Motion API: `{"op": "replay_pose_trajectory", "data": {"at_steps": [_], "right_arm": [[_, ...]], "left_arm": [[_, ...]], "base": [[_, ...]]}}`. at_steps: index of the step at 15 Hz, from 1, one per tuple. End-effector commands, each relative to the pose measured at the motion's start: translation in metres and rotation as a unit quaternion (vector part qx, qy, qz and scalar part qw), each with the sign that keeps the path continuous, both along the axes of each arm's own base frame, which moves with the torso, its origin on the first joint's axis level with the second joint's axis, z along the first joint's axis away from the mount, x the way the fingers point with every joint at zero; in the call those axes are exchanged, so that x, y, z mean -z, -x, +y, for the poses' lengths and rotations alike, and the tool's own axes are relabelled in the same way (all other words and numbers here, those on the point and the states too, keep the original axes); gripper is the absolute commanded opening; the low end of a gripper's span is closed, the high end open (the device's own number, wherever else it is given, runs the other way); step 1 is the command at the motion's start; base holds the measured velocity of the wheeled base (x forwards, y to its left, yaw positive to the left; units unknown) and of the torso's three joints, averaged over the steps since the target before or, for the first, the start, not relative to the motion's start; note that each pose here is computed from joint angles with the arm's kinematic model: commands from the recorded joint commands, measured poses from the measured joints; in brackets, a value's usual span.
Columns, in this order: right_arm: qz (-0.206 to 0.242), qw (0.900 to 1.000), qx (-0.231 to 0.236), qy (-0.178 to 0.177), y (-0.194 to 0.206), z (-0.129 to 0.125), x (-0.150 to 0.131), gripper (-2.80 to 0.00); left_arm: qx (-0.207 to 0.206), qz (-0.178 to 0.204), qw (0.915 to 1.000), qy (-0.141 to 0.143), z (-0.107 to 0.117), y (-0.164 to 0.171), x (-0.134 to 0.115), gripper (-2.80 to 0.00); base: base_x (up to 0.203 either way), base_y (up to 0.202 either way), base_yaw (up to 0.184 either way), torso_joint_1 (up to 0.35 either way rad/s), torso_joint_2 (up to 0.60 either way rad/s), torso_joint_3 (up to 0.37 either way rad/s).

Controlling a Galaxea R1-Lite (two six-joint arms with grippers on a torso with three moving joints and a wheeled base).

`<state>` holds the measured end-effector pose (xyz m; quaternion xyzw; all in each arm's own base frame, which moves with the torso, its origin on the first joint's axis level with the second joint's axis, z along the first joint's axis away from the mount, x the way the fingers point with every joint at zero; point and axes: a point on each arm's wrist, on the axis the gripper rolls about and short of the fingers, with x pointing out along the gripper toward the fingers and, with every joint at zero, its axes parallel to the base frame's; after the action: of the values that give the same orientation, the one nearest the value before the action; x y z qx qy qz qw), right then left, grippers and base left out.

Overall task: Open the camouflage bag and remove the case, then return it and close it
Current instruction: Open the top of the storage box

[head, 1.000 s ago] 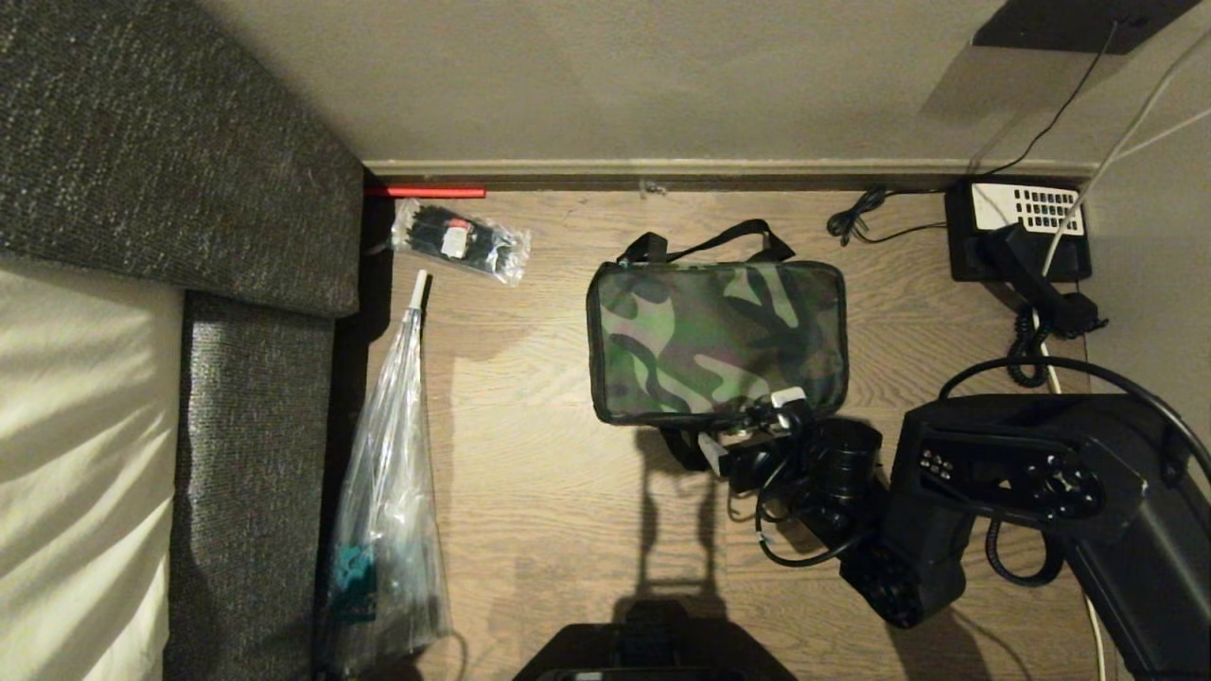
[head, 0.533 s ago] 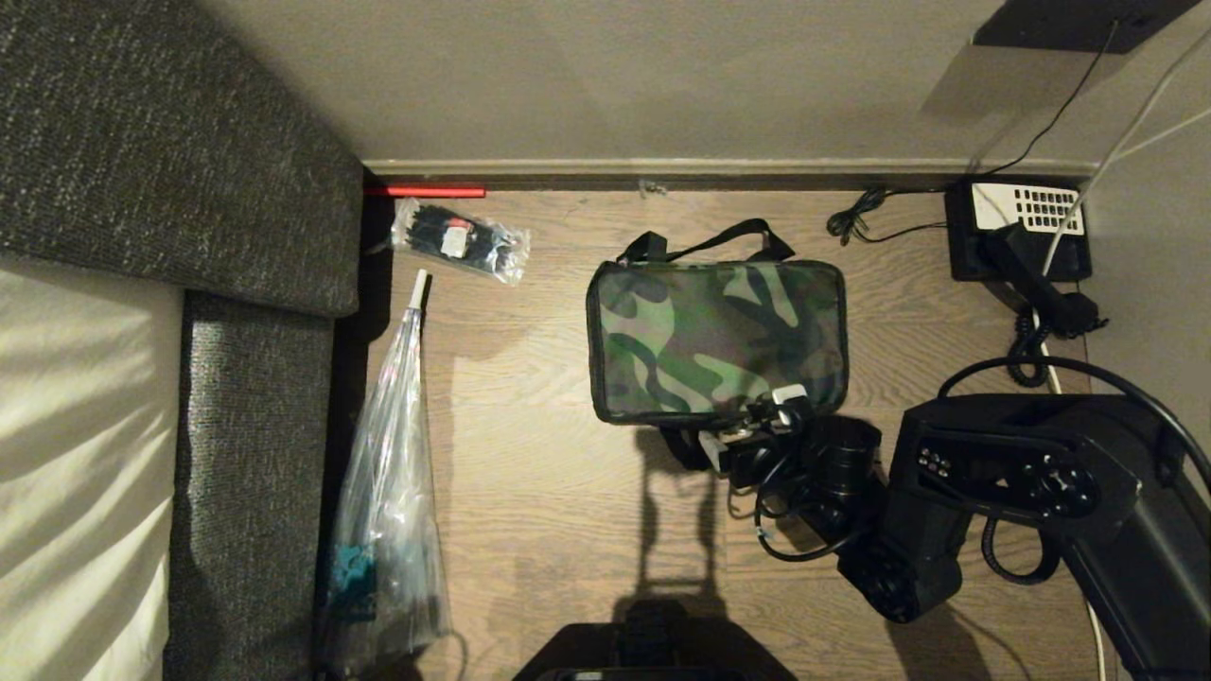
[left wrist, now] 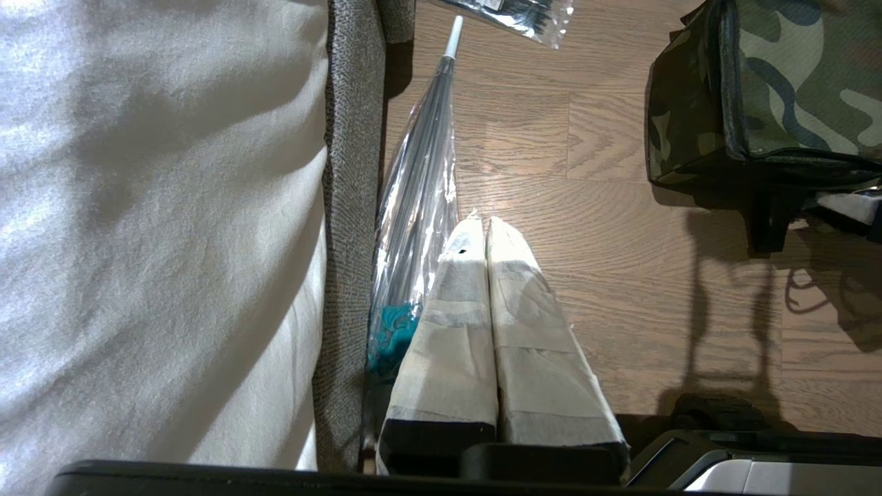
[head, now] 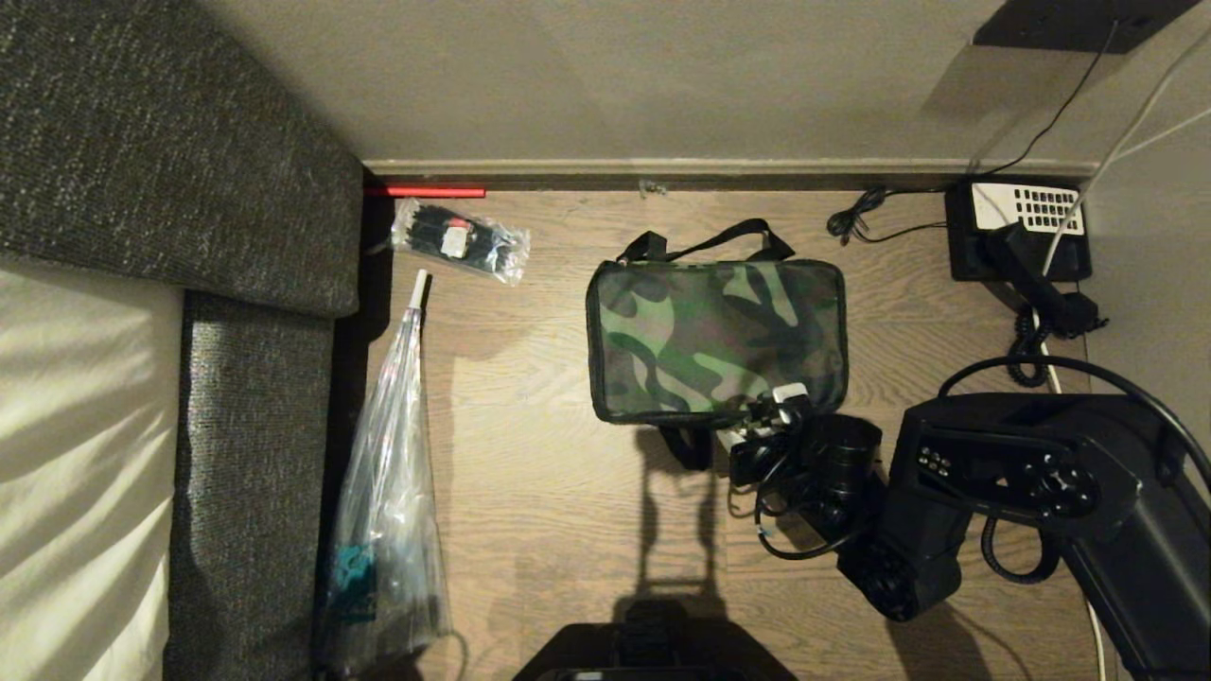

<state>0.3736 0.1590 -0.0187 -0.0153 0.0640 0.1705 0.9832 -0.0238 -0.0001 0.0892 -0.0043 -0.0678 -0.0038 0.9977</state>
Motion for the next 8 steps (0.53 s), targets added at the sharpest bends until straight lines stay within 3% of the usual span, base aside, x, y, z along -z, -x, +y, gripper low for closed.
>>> {"op": "replay_pose_trajectory", "data": {"at_steps": [1,8], "right_arm": [[-0.004,1.0,0.0,-0.002,0.0,0.0,0.0,-2.8],[0.015,1.0,-0.002,0.011,0.012,-0.005,-0.001,-2.8]], "left_arm": [[0.0,0.02,0.9998,0.0,0.0,-0.003,0.011,-2.8],[0.0,0.02,0.9998,0.0,0.0,-0.003,0.011,-2.8]], "base": [[0.0,0.0,0.0,0.0,0.0,0.0],[0.0,0.0,0.0,0.0,0.0,0.0]]}}
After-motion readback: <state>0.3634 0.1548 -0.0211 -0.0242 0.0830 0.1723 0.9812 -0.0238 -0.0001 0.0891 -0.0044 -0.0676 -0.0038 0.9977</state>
